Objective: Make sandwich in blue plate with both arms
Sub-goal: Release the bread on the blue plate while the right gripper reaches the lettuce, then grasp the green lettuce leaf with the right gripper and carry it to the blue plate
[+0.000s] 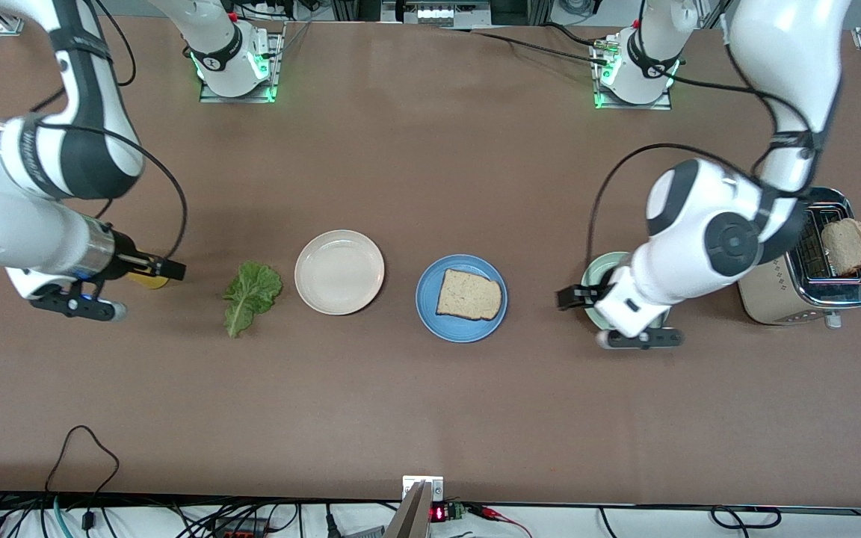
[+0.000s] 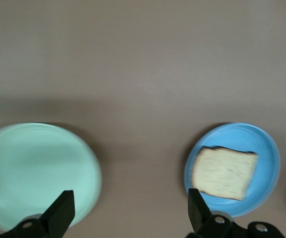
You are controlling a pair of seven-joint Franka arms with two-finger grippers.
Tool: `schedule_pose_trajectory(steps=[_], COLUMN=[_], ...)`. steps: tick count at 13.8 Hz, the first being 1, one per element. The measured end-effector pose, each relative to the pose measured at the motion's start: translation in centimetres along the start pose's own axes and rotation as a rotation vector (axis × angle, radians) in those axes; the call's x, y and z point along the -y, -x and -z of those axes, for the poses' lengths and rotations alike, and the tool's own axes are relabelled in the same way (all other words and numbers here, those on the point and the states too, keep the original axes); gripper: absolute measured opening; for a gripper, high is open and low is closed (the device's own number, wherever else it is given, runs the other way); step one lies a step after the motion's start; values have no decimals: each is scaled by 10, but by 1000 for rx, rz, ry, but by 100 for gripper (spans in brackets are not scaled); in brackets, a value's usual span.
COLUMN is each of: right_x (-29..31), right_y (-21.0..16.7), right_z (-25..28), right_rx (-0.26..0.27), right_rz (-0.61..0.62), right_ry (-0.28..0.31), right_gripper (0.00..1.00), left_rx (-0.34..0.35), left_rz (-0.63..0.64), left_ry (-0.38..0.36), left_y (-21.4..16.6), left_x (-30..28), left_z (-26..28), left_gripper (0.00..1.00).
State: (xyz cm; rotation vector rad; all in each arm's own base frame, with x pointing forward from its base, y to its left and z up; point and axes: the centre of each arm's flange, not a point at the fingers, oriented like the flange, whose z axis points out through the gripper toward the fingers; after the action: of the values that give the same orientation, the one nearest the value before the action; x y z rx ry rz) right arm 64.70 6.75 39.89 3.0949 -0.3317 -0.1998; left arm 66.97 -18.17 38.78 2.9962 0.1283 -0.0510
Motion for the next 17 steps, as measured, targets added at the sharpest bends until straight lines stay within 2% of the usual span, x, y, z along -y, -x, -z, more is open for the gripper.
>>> schedule_pose_trajectory(steps=[4, 7, 10, 12, 14, 17], right_x=[34, 39, 37, 38, 45, 54], right_y=[-10, -22, -34, -36, -31, -27], right_z=[-49, -82, -128, -167, -199, -212], right_rx=[-38, -62, -79, -110, -125, -128], right_rz=[-87, -118, -127, -140, -159, -169], right_ry=[-5, -9, -8, -20, -25, -26], right_gripper=[100, 100, 100, 100, 100, 100], left_rx=[-8, -12, -54, -53, -54, -45], left_rz=[30, -9, -21, -24, -28, -10], left_ry=[-113, -122, -140, -175, -166, -159], left_y=[-13, -19, -17, -8, 4, 32], left_x=[74, 113, 125, 135, 155, 183], left_z=[73, 124, 154, 173, 198, 220], left_gripper=[100, 100, 100, 100, 100, 100])
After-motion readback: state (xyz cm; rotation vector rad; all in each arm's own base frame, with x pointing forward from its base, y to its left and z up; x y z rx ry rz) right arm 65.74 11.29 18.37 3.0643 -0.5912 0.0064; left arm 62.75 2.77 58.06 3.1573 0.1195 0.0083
